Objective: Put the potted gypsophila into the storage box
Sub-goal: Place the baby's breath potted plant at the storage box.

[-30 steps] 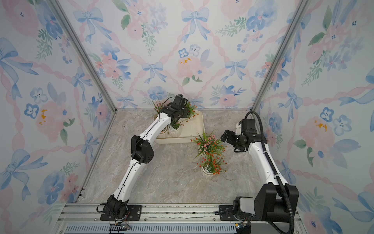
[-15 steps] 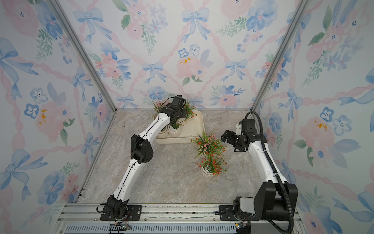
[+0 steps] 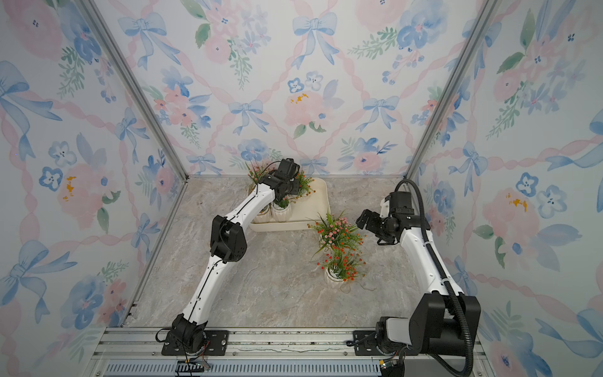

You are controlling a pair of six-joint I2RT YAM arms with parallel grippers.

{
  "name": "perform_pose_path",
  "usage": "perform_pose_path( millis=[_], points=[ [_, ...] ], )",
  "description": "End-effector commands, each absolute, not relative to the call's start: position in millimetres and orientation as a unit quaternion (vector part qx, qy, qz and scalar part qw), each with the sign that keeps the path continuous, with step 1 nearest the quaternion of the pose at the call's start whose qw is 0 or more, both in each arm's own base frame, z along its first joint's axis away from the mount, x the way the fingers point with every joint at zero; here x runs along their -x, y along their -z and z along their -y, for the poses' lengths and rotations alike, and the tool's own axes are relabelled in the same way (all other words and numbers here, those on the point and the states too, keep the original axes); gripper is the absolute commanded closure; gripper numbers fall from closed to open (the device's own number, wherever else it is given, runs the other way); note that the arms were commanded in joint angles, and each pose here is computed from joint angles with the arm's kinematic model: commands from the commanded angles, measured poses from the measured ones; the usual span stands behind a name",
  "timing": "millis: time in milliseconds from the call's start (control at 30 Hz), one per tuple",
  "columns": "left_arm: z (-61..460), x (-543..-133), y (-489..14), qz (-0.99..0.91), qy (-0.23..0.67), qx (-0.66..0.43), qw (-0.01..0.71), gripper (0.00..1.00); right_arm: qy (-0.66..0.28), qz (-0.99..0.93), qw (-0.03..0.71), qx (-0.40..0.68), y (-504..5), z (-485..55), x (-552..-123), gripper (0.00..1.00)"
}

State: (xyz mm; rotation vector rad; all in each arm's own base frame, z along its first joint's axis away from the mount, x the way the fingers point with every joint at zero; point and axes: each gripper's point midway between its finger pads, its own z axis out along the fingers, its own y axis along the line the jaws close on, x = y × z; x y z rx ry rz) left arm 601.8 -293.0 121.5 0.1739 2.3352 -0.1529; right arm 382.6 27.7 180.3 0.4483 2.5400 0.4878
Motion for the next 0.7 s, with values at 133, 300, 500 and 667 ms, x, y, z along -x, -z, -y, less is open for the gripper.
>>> perform_pose_path(
  millis=[133,300,500,667],
  points=[
    [283,-626,-140,-0.897,0.057,-0.030,0.436,0.98,-0.178,-0.939,0.243,-0.169,-172,-25,-384,0.03],
    [281,-632,-137,-0.894,0.066,-0.017,0.442,0.96,-0.176,-0.939,0.241,-0.169,-171,-24,-383,0.03],
    [276,-635,-135,-0.895,0.066,-0.010,0.442,0.82,-0.174,-0.940,0.242,-0.168,-170,-24,-384,0.03],
    [276,-634,-135,-0.895,0.064,-0.011,0.441,0.70,-0.174,-0.940,0.240,-0.170,-168,-24,-384,0.03]
  ],
)
